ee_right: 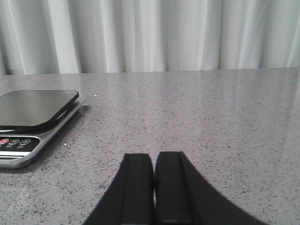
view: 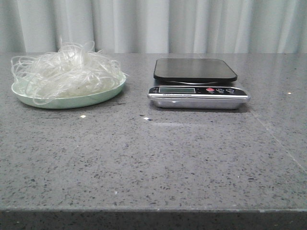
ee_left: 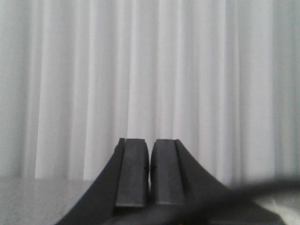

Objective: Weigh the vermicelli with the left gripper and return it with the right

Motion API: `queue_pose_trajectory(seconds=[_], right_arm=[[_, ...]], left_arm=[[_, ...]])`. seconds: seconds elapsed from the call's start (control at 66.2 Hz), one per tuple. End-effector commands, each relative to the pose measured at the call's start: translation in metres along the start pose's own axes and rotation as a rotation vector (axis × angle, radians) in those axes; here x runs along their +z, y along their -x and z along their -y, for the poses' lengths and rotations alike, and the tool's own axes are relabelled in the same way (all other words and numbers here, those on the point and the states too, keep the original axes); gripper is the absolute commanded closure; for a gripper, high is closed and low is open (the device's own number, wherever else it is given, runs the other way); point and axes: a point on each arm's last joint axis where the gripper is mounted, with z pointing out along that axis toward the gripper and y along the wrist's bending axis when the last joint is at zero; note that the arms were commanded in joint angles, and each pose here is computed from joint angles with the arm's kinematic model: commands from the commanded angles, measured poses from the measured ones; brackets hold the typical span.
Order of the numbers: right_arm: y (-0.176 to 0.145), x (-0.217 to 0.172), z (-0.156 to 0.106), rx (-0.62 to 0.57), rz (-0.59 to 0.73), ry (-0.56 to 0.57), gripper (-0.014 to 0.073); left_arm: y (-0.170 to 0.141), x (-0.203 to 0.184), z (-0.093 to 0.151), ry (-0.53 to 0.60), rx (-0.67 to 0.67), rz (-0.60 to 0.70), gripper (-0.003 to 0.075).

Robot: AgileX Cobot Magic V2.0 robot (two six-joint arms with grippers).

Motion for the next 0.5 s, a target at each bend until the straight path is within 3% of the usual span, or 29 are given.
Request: queue_pose_trajectory(seconds=[0.0,0.121,0.257,0.363,0.484], right_arm=[[0.010,-0.002,0.000,0.000,0.098,0.001,0.0417],[0.010,-0.002,0.000,0.000,0.098,0.001,0.0417],[0.010,-0.002,0.000,0.000,0.098,0.001,0.0417],[0.010,-0.002,0.000,0.000,0.098,0.001,0.0417],[0.010,-0.002,0.000,0.000,0.098,0.001,0.0417]], left_arm=[[0.046,0.003,0.001,0.004,-0.032,0.176,0.0593],[0.090,0.014,0.006,-0.023,0.092,0.105,0.0593],[0.130,0.029,0.008,-0.015,0.108,0.044,0.0593],[0.150,0.045,0.008,-0.012,0.063,-0.073,0.0593],[0.148,0.058,0.011,-0.030,-0.067,-0.175,0.0593]])
